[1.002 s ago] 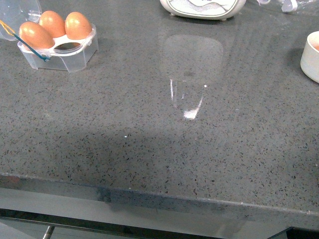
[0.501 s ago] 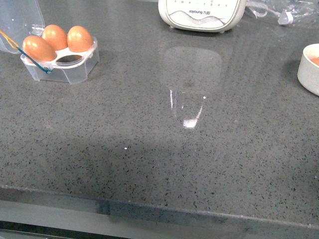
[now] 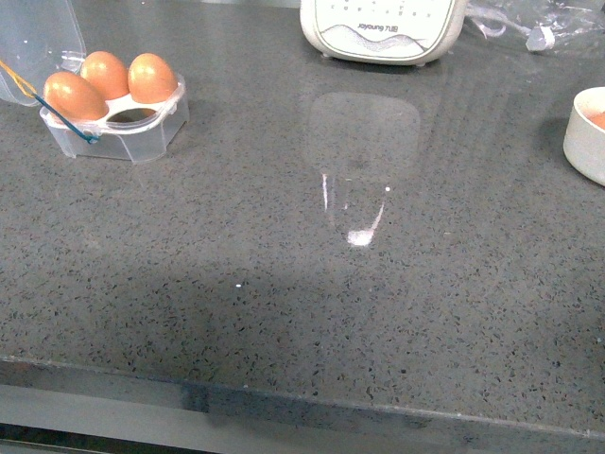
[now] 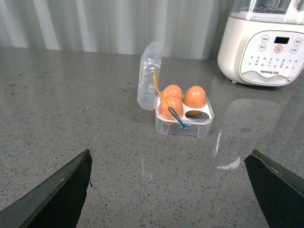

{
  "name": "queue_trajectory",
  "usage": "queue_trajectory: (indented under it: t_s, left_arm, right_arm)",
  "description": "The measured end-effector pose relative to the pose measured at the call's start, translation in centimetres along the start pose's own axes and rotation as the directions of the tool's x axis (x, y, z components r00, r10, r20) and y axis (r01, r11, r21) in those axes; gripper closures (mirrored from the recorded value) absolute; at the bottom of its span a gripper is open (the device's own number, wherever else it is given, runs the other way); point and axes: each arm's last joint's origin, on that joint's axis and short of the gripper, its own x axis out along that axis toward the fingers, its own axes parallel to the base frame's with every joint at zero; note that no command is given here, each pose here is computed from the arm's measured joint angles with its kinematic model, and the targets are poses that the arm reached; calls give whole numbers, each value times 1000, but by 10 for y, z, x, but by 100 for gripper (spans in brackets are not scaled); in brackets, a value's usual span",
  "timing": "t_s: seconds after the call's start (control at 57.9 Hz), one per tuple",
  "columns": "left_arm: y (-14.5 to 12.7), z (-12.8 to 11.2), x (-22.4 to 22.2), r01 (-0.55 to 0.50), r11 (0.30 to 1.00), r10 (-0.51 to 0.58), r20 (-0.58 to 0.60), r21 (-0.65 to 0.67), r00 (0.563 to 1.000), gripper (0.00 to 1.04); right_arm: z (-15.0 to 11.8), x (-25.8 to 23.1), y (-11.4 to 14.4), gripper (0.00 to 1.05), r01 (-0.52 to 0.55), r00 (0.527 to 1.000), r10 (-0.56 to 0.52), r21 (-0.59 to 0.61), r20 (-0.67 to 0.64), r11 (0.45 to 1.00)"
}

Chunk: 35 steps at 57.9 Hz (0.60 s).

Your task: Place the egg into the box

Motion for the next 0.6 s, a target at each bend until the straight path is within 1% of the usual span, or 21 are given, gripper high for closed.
queue_trajectory:
  t_s: [0.19,0.207,0.225,0.259,0.294,0.328,0.397,0.536,0.605]
  left_arm:
    - [0,0,0,0,1000,0,0,0,1000,7]
    - [0,0,0,0,1000,0,0,0,1000,7]
    - [0,0,0,0,1000,0,0,0,1000,7]
    - [0,0,0,0,1000,0,0,0,1000,7]
    - [0,0,0,0,1000,0,0,0,1000,7]
    - [0,0,0,0,1000,0,0,0,1000,7]
    - [0,0,0,0,1000,0,0,0,1000,7]
    - [0,0,0,0,1000,0,0,0,1000,7]
    - [0,0,0,0,1000,0,0,0,1000,7]
  right_arm:
    - [0,0,0,7,3,1000,-3,-2,0,1000]
    - [1,0,0,7,37,999,-37,-18,4,999]
    - [2,1,0,7,102,995,-101,-54,15,993]
    - [4,3,0,7,178,984,-176,-105,27,978]
    - [5,6,0,7,210,978,-207,-146,32,967]
    - [7,9,1,7,211,978,-207,-181,39,961]
    - [13,17,1,7,200,980,-192,-210,61,957]
    - [31,34,-1,7,172,982,-152,-204,109,964]
    - [43,51,-6,7,160,983,-139,-188,122,969]
